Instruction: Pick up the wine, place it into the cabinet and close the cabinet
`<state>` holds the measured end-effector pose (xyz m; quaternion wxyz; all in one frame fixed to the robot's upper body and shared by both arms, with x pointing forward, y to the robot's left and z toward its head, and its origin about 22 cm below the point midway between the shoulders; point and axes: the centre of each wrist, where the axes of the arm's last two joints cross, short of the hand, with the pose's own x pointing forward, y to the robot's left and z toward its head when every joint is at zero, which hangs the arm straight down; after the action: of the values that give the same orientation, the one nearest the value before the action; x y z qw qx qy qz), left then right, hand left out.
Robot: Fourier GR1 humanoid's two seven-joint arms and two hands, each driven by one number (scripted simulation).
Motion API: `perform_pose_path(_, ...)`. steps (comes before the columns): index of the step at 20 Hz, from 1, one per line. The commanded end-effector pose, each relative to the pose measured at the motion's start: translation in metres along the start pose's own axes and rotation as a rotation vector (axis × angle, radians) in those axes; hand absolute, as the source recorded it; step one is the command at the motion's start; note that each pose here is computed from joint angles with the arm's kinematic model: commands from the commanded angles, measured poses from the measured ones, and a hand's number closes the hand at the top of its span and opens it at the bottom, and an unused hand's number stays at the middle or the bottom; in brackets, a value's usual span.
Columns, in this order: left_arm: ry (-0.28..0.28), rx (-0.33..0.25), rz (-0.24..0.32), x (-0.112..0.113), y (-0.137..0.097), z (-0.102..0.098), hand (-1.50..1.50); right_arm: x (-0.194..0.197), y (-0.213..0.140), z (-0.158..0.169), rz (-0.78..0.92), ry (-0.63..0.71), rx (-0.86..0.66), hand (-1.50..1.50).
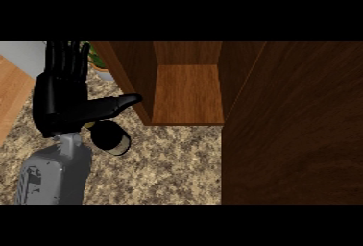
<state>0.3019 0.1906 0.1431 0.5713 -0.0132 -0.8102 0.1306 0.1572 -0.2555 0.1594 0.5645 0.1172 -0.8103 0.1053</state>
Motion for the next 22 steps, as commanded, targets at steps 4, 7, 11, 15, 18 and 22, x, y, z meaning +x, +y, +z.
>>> perform_pose_path(4, 0.026, 0.02, -0.012, -0.005, 0.006, 0.019, -1.5, 0.004, -0.004, 0.014, 0.004, 0.021, 0.004, -1.5)
perform_pose_path(7, -0.003, 0.008, -0.005, 0.005, -0.016, 0.006, -1.5, -0.003, 0.006, 0.0, -0.011, 0.003, -0.001, -1.5)
perform_pose_path(11, 0.022, 0.038, -0.041, 0.002, -0.009, 0.023, -1.5, 0.008, 0.004, 0.007, 0.01, -0.001, 0.014, -1.5)
perform_pose_path(15, 0.046, 0.078, -0.071, -0.013, 0.017, 0.026, -1.5, 0.013, -0.001, -0.002, 0.007, 0.004, 0.033, -1.5)
perform_pose_path(18, 0.045, 0.083, -0.071, 0.008, 0.009, 0.035, -1.5, 0.008, -0.002, -0.01, 0.013, -0.001, 0.005, -1.5)
perform_pose_path(22, 0.052, 0.116, -0.083, 0.003, 0.025, 0.038, -1.5, -0.005, 0.003, -0.009, 0.002, -0.004, 0.002, -1.5)
